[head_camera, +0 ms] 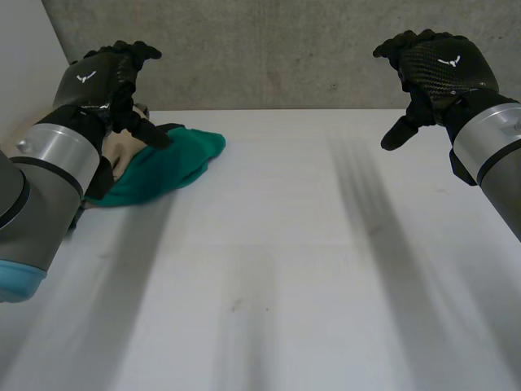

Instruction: Fold the laundry.

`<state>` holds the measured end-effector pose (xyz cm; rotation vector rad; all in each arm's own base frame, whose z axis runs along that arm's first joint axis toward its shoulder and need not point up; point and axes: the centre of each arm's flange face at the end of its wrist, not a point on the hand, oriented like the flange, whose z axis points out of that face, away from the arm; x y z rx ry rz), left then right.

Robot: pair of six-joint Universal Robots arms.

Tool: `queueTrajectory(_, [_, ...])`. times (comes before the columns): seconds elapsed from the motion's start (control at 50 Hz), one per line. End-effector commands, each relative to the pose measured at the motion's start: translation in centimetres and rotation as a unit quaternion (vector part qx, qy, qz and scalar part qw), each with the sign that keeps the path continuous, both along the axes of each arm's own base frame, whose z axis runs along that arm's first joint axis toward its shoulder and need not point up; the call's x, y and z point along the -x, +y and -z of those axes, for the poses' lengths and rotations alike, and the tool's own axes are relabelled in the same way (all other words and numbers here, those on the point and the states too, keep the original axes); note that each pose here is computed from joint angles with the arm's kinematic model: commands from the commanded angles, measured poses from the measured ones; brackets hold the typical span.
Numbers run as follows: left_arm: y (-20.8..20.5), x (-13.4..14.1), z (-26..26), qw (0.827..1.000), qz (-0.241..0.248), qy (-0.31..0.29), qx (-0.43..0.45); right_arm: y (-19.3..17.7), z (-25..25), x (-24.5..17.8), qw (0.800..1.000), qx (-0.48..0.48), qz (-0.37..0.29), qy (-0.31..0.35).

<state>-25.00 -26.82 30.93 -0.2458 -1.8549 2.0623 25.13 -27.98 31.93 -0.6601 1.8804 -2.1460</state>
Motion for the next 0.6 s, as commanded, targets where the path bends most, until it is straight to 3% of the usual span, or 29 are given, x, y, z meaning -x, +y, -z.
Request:
queueTrajectory(0.02, [-0.6, 0.0, -0.3, 0.999, -0.01, -0.032, 0.033, 0.0, 0.0, 0.0, 1.0, 0.0, -0.001, 0.0])
queueTrajectory(0.2, [-3.7, -1.0, 0.5, 0.989, -0.052, -0.105, 0.085, 0.0, 0.0, -0.1, 1.0, 0.0, -0.003, 0.001])
queueTrajectory(0.34, [-10.9, -4.6, 3.9, 0.973, -0.12, -0.18, 0.084, 0.0, 0.1, -0.1, 1.0, -0.001, -0.003, 0.001])
queueTrajectory(0.52, [-19.7, -10.5, 12.3, 0.941, -0.148, -0.301, 0.048, 0.0, 0.2, -0.1, 1.0, -0.002, -0.004, 0.001])
queueTrajectory(0.6, [-21.0, -11.2, 14.3, 0.938, -0.142, -0.313, 0.043, 0.0, 0.5, -0.3, 1.0, -0.006, -0.006, 0.003])
